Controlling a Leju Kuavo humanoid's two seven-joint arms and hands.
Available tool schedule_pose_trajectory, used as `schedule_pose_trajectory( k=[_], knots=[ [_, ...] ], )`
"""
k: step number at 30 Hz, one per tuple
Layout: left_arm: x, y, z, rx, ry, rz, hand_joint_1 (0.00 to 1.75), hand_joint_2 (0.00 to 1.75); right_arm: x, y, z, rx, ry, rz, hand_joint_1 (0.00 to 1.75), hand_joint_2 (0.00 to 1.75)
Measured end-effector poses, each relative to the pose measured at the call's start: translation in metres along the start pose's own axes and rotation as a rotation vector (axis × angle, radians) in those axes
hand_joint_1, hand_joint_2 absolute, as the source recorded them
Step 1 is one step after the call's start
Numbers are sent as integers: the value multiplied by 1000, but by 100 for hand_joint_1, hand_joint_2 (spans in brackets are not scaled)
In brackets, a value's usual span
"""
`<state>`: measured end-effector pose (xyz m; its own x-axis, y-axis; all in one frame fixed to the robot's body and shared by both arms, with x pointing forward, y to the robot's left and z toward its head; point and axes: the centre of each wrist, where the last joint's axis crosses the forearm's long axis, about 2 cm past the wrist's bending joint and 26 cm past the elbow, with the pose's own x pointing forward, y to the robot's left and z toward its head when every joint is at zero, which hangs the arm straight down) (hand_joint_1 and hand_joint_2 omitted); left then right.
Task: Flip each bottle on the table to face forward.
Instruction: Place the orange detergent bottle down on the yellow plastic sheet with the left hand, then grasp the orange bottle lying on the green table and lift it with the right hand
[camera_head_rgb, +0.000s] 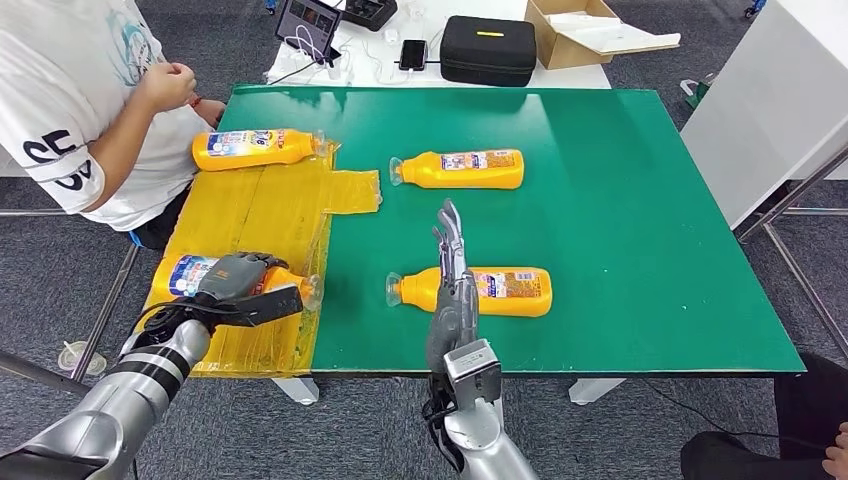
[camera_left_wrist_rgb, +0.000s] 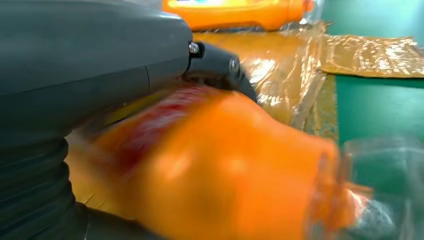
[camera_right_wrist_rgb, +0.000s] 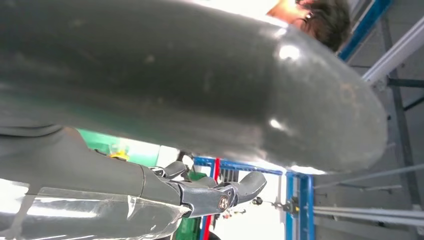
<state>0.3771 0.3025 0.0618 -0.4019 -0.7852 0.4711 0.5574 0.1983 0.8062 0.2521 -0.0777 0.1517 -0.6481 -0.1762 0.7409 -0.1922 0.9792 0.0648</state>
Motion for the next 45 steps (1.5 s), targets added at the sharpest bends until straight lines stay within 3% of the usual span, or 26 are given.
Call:
schedule_pose_trajectory(
  k=[3,7,18,22,23,27,31,33,39,45],
  knots=[
    [-1,-1,1,-2,-1,12,0,175,-3,1,1,8,11,1,0,0],
    [-2,-1,2,-4,-3,19,0,0,-5,2,1,13,19,2,0,0],
    [-7,-6,6,-34,-77,177,0,0,-11,5,2,36,49,-13,0,0],
    [-8,-6,8,-29,-99,247,0,0,-15,4,2,67,82,22,0,175],
    [-9,-7,9,-23,-112,289,0,0,-17,3,1,90,104,49,0,175],
    [-4,-21,13,130,-232,628,0,175,-37,-13,-5,245,274,292,0,175],
    [11,-44,17,393,-335,929,0,175,-60,-49,-10,322,424,528,0,175],
    [14,-48,18,457,-347,972,0,175,-66,-60,-12,335,459,590,0,175],
    [22,-32,19,830,-344,1073,0,175,-80,-100,-16,384,637,835,0,175],
    [23,-26,23,996,-334,1113,0,175,-87,-133,-12,375,702,937,0,175]
  ],
)
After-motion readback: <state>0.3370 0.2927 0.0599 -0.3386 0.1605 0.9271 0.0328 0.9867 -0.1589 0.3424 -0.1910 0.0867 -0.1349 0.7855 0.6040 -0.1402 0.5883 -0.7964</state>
